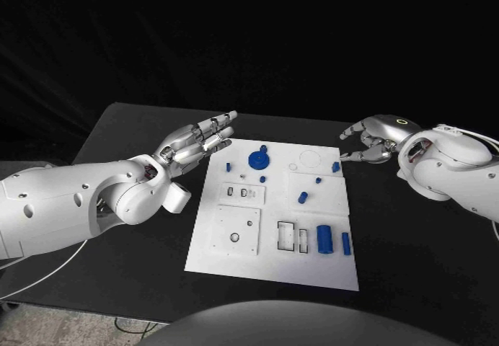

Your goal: Assemble the parts on the task board

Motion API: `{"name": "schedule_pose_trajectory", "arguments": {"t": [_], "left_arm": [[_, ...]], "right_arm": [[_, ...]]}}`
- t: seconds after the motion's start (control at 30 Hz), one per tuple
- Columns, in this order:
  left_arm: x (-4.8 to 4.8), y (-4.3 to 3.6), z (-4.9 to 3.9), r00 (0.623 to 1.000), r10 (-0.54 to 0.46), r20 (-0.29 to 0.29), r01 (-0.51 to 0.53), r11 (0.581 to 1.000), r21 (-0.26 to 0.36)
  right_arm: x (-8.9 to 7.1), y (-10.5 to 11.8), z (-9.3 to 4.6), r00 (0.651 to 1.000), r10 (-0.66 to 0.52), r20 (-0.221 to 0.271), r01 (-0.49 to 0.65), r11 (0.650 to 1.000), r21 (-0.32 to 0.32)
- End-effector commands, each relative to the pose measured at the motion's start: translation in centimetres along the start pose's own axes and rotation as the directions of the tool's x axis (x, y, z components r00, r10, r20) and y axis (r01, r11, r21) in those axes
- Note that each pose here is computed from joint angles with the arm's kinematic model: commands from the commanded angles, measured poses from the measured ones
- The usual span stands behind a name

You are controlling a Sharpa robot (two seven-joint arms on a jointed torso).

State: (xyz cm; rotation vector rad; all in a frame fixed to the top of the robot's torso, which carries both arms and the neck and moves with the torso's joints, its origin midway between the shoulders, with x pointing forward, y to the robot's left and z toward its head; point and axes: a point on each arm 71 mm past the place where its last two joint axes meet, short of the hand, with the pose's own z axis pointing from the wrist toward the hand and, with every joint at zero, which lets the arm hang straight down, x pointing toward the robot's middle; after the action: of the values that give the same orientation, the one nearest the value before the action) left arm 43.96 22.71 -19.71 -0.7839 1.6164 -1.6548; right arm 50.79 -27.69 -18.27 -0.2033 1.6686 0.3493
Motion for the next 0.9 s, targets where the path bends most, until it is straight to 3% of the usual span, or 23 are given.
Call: {"name": "schedule_pose_trajectory", "arguments": {"t": [0.03,0.37,0.9], "left_arm": [[0.12,-0.08,-0.03,1.000,-0.007,-0.009,0.007,1.000,0.010],[0.00,-0.02,-0.20,1.000,-0.007,-0.005,0.007,1.000,0.008],[-0.02,0.15,-0.22,1.000,-0.009,-0.005,0.009,1.000,0.002]], "right_arm": [[0.3,0.1,0.0,1.000,0.000,0.000,0.000,1.000,-0.017],[1.6,0.5,0.1,1.000,0.008,-0.013,-0.009,0.999,-0.035],[2.4,0.6,0.1,1.000,0.014,-0.024,-0.015,0.999,-0.038]]}}
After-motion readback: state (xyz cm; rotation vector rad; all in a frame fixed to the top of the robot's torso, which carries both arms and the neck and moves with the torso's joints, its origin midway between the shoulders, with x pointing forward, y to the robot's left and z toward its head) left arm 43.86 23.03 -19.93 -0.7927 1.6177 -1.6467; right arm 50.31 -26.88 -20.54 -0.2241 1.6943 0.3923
